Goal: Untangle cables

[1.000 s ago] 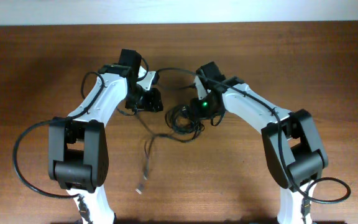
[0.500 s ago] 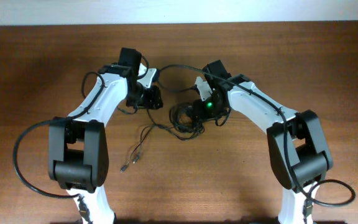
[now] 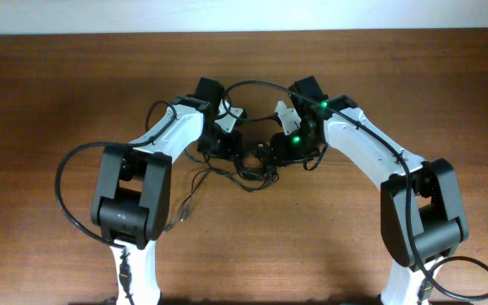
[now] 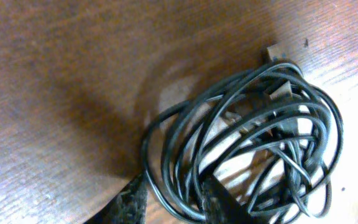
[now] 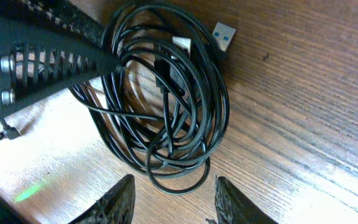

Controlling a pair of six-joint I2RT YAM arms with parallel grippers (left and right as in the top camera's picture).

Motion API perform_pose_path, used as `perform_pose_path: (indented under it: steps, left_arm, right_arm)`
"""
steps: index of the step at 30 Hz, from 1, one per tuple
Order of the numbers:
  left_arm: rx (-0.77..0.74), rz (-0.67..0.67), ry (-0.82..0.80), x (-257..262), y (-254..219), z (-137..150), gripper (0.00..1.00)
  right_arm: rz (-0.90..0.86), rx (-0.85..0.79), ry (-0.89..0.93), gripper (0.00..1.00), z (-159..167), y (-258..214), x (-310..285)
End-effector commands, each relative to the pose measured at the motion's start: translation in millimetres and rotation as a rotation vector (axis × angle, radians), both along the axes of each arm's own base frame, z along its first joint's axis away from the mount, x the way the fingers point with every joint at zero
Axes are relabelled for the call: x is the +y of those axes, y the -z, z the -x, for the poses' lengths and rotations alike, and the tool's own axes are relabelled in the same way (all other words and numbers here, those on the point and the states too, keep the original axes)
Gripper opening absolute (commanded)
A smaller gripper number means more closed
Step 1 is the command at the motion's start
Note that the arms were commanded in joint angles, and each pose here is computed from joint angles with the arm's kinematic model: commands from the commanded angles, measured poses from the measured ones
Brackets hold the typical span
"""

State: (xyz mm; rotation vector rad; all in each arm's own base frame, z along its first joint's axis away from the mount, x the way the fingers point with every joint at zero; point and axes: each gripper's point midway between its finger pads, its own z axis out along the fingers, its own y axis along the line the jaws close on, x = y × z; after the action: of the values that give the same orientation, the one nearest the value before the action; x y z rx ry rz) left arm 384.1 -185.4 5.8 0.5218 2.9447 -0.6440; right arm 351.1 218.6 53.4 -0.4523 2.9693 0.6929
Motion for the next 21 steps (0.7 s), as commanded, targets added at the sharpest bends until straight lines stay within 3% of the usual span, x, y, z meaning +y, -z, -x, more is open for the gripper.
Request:
perform_pose_path:
  steps: [1, 3, 5, 7, 13, 21]
  left_arm:
    - [0.022, -0.013, 0.014, -2, 15, 5, 0.14]
    - [0.029, 0.013, 0.016, -6, 13, 6, 0.0]
    - [0.039, 0.047, 0.021, -12, 10, 8, 0.0]
    - [0.039, 0.047, 0.021, -11, 10, 8, 0.06]
    - [0.05, 0.046, 0.005, -11, 10, 8, 0.12]
    - [0.051, 0.046, 0.0, -11, 10, 8, 0.13]
  right_arm:
    - [-0.019, -0.016, -0.011, 0.42, -1, -12, 1]
    - [-0.104, -0.01, -0.081, 0.42, 6, -19, 14]
    - [-0.178, -0.005, -0.138, 0.42, 14, -26, 26]
    - [-0.167, -0.005, -0.155, 0.35, 18, -24, 31]
    - [0.141, -0.008, 0.011, 0.32, 24, 18, 23]
    - [0.082, -0.116, 0.087, 0.28, 8, 50, 29]
